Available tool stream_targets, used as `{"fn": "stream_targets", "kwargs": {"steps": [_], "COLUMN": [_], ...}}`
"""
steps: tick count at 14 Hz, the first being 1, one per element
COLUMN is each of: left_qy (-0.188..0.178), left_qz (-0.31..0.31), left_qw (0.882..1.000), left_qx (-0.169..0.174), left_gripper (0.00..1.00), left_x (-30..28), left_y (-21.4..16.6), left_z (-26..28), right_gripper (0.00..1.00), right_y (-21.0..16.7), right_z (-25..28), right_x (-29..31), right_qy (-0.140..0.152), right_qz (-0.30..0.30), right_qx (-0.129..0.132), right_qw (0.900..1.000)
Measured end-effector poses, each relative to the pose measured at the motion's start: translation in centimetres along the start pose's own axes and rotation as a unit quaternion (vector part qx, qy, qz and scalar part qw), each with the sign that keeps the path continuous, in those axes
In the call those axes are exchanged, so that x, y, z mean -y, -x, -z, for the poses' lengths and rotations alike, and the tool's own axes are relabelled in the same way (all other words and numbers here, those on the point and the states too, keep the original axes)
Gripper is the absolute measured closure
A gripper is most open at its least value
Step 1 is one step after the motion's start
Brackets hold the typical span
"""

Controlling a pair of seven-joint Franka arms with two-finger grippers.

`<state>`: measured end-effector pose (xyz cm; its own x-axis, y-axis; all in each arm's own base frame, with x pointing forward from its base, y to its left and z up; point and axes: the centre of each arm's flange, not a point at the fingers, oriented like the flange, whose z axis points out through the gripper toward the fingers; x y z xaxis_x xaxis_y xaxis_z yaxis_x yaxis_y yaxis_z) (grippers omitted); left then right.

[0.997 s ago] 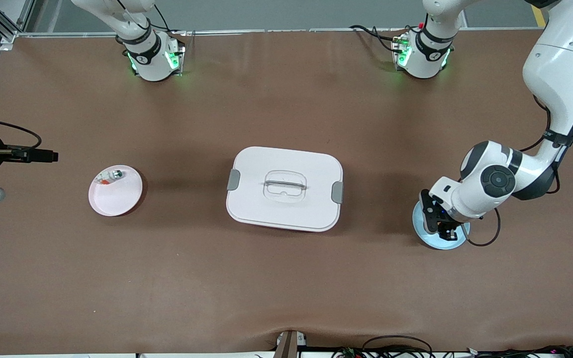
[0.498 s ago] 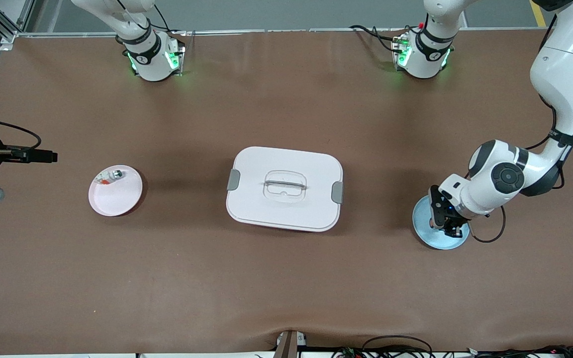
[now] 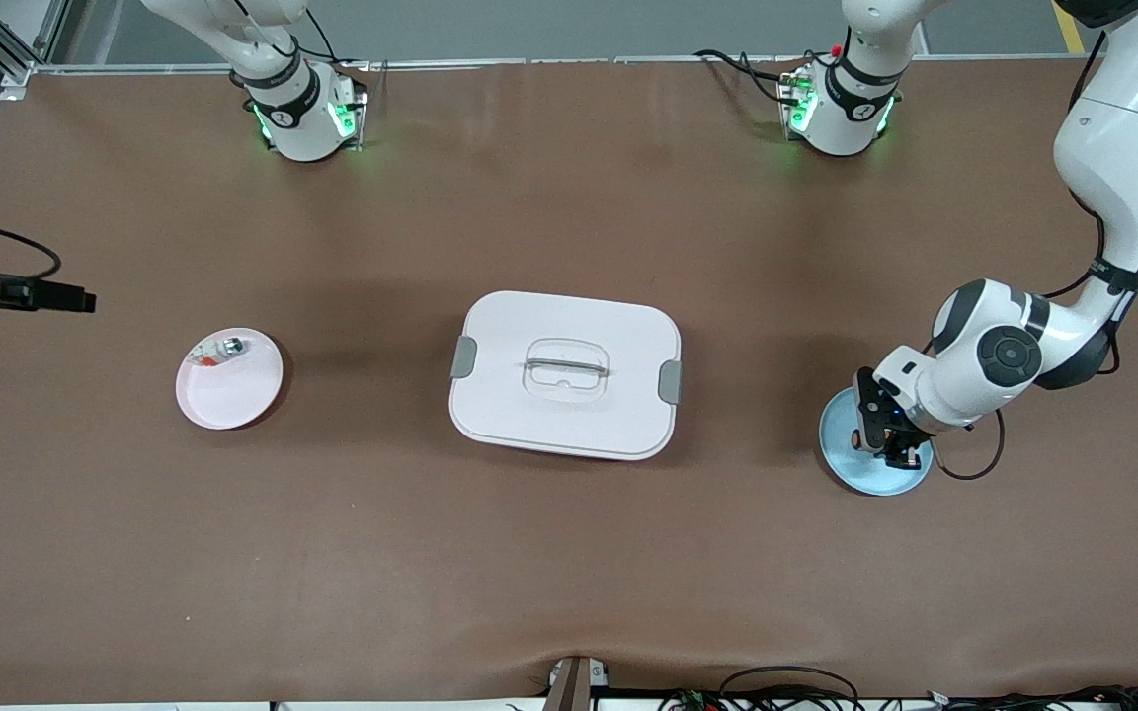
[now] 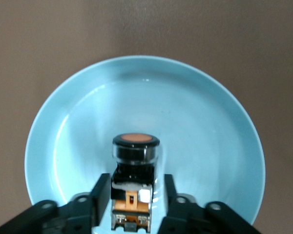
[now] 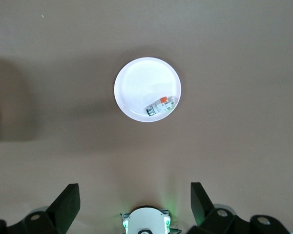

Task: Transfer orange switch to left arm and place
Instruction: 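Lower the switch onto the blue plate and open the left gripper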

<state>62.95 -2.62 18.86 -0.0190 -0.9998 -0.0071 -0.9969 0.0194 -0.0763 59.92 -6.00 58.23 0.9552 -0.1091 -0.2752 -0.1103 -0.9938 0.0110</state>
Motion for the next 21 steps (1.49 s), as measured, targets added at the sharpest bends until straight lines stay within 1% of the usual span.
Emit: {"fn": "stream_targets", "kwargs": {"steps": [1, 2, 3, 4, 6, 9, 11, 12, 13, 14, 15, 17, 18, 20, 21], "left_qy": [-0.002, -0.005, -0.011, -0.018, -0.033, -0.041, -0.043, -0.045, -0.05, -0.052, -0.049, -0.036, -0.033, -0.026, -0.02], "left_qz": [0.013, 0.03, 0.049, 0.069, 0.118, 0.203, 0.243, 0.259, 0.273, 0.287, 0.302, 0.328, 0.342, 0.381, 0.406], "left_qw": [1.0, 1.0, 0.999, 0.997, 0.992, 0.978, 0.968, 0.964, 0.96, 0.956, 0.951, 0.942, 0.937, 0.922, 0.911], "left_qx": [0.0, 0.0, 0.0, 0.0, -0.007, -0.033, -0.034, -0.031, -0.03, -0.035, -0.046, -0.065, -0.069, -0.068, -0.066], "left_gripper": [0.33, 0.21, 0.12, 0.01, 0.0, 0.0, 0.0, 0.0, 0.0, 0.0, 0.0, 0.0, 0.0, 0.0, 0.0], "left_x": [0.1, 0.3, 0.7, 1.3, 2.6, 4.0, 4.9, 5.6, 6.4, 7.4, 8.3, 9.7, 10.1, 10.6, 10.9], "left_y": [0.3, 0.6, 0.9, 1.2, 1.8, 3.0, 4.0, 4.5, 4.9, 5.1, 4.9, 3.6, 3.0, 2.0, 1.3], "left_z": [0.1, 0.3, 0.6, 1.2, 2.7, 5.4, 7.0, 8.1, 9.4, 10.8, 12.4, 14.9, 15.7, 16.9, 17.7], "right_gripper": [0.0, 0.0, 0.0, 0.0, 0.0, 0.0, 0.0, 0.0, 0.0, 0.0, 0.0, 0.0, 0.0, 0.0, 0.0], "right_y": [0.7, 1.2, 1.5, 1.6, 1.6, 2.0, 2.6, 2.8, 3.0, 3.4, 3.8, 4.9, 5.5, 6.3, 6.4], "right_z": [0.8, 1.2, 1.4, 1.4, 1.3, 2.0, 2.7, 2.9, 3.1, 3.1, 3.1, 3.2, 3.5, 4.0, 4.0], "right_x": [-0.5, -0.9, -1.1, -1.1, -1.1, -1.0, -0.8, -0.7, -0.6, -0.5, -0.3, 0.3, 0.5, 0.6, 0.7], "right_qy": [-0.001, -0.003, -0.003, -0.003, -0.003, -0.003, -0.004, -0.004, -0.004, -0.004, -0.003, -0.002, -0.003, -0.004, -0.004], "right_qz": [-0.004, -0.007, -0.008, -0.008, -0.008, -0.007, -0.004, -0.004, -0.003, -0.002, 0.0, 0.005, 0.006, 0.008, 0.009], "right_qx": [-0.005, -0.006, -0.005, -0.004, -0.002, -0.012, -0.02, -0.027, -0.039, -0.052, -0.061, -0.069, -0.072, -0.077, -0.078], "right_qw": [1.0, 1.0, 1.0, 1.0, 1.0, 1.0, 1.0, 1.0, 0.999, 0.999, 0.998, 0.998, 0.997, 0.997, 0.997]}}
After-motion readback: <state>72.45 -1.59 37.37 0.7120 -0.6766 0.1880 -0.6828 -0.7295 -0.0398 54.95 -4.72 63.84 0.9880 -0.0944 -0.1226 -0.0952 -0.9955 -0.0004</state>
